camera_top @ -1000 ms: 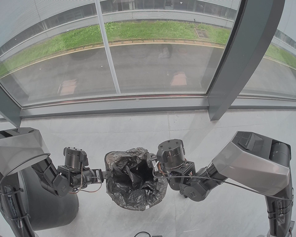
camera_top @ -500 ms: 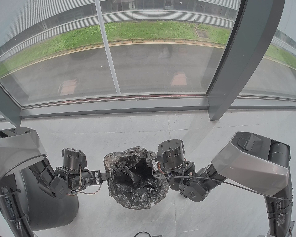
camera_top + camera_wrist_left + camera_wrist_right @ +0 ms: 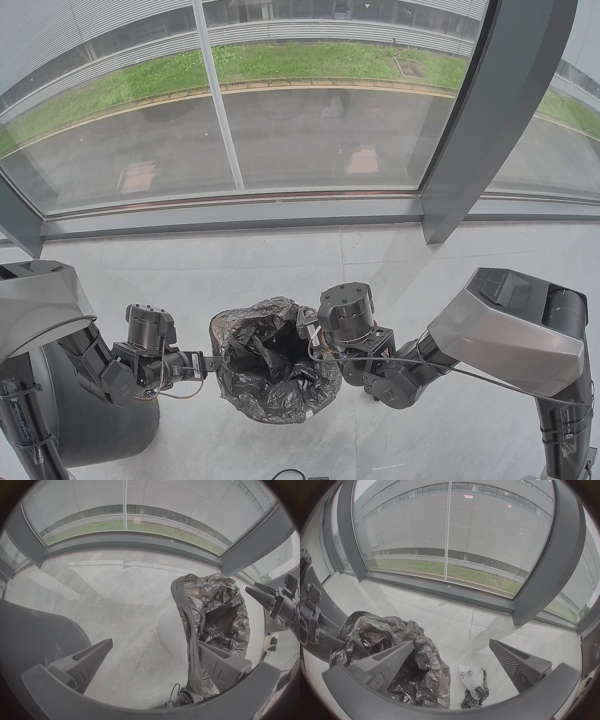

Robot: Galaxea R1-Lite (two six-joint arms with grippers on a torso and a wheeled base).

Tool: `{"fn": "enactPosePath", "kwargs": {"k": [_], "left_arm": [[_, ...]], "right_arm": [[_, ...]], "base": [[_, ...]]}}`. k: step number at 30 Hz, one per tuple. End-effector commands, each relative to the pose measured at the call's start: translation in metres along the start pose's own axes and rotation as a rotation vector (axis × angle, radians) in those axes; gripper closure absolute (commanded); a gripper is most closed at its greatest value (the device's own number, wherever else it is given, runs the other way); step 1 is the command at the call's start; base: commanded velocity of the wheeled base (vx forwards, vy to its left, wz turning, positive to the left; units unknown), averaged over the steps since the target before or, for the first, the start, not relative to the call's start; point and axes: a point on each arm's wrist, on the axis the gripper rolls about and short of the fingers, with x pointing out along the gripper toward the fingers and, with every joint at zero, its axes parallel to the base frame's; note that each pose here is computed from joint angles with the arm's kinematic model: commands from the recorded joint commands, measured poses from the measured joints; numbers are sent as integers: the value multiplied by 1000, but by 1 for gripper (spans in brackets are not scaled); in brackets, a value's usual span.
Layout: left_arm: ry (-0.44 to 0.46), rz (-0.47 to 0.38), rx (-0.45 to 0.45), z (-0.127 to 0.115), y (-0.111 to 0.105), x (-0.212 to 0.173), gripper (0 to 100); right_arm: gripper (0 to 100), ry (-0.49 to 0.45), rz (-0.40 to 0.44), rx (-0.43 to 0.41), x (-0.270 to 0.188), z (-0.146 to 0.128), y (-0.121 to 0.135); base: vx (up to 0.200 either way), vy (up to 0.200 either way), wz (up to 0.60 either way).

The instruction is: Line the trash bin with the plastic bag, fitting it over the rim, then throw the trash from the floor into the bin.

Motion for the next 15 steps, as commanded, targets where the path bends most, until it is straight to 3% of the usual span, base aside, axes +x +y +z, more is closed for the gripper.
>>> {"fn": "enactPosePath", "kwargs": {"k": [1, 15], "left_arm": [[7, 8, 2, -2, 2, 1, 0], [45, 23, 2, -11, 6, 16, 0]], "right_arm": [[0, 4, 0, -3, 1, -2, 1], [0, 9, 0, -6, 3, -6, 2]], "base": [[0, 0, 0], [0, 0, 0]]}}
